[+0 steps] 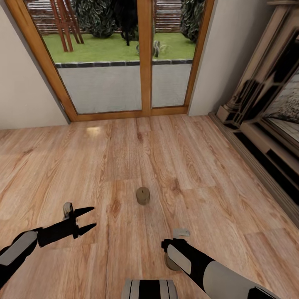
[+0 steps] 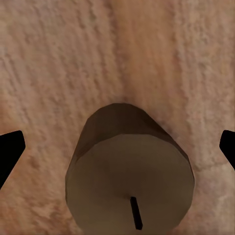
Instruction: Place each of the two pumpkins and all three candles from the living room inside a cabinet in the living room (use any cabinet), then make sure every cabinet is closed, and position the cauldron so it is next to a table in the living room.
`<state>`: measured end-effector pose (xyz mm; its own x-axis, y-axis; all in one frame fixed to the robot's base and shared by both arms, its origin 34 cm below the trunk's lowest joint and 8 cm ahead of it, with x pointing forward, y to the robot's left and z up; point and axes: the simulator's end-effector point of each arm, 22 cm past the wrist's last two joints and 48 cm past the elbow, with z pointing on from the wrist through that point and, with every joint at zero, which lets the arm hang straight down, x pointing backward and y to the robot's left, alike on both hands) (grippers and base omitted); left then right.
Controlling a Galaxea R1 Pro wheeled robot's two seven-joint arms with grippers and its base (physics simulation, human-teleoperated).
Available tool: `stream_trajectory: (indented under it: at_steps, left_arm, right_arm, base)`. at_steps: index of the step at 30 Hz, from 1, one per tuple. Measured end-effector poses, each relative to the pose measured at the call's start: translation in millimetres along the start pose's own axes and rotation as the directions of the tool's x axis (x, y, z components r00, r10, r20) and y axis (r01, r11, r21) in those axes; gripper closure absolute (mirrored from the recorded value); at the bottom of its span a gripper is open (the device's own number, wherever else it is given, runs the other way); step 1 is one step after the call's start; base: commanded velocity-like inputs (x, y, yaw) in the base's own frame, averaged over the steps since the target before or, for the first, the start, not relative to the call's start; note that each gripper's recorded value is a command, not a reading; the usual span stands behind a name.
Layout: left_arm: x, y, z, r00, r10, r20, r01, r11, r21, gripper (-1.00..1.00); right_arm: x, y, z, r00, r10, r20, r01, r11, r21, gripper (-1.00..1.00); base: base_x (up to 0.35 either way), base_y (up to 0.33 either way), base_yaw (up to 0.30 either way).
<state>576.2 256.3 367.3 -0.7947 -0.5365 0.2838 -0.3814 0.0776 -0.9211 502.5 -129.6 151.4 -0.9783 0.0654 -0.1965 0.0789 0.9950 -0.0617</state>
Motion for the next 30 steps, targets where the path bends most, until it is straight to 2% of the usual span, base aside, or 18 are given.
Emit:
stream_trajectory:
  at_steps: [3, 7, 13, 19, 26, 30]
  left_arm:
    - [7, -11, -2.8, 1.000, 0.002, -0.027, -0.001, 0.998, 0.060, -1.00]
    - [11, -14, -3.4, 0.999, 0.002, -0.038, 0.001, 0.997, 0.081, -1.00]
    - [10, -3, -1.8, 0.999, -0.019, -0.042, 0.022, 0.997, 0.073, -1.00]
    - [9, 6, -0.7, 0.999, -0.033, -0.043, 0.036, 0.997, 0.064, -1.00]
    - [9, 6, -0.3, 0.999, -0.033, -0.043, 0.036, 0.997, 0.065, -1.00]
    - [9, 14, 0.9, 0.998, -0.047, -0.043, 0.049, 0.997, 0.056, -1.00]
  right_arm:
    - [0, 0, 0.0, 1.000, 0.000, 0.000, 0.000, 1.000, 0.000, -1.00]
    - [0, 0, 0.0, 1.000, 0.000, 0.000, 0.000, 1.000, 0.000, -1.00]
    - [17, 0, 8.7, 0.998, -0.021, -0.054, 0.021, 1.000, 0.000, -1.00]
    - [26, 0, 14.4, 0.997, -0.026, -0.078, 0.026, 1.000, 0.000, -1.00]
    - [26, 0, 14.4, 0.997, -0.027, -0.078, 0.027, 1.000, 0.000, -1.00]
    - [33, -1, 20.0, 0.995, -0.028, -0.093, 0.028, 1.000, 0.002, -1.00]
  base:
    - [0.000, 0.000, 0.000]
    - [0.000, 0.000, 0.000]
    - [0.000, 0.000, 0.000]
    - [0.000, 0.000, 0.000]
    - [0.000, 0.000, 0.000]
    - [0.000, 0.000, 0.000]
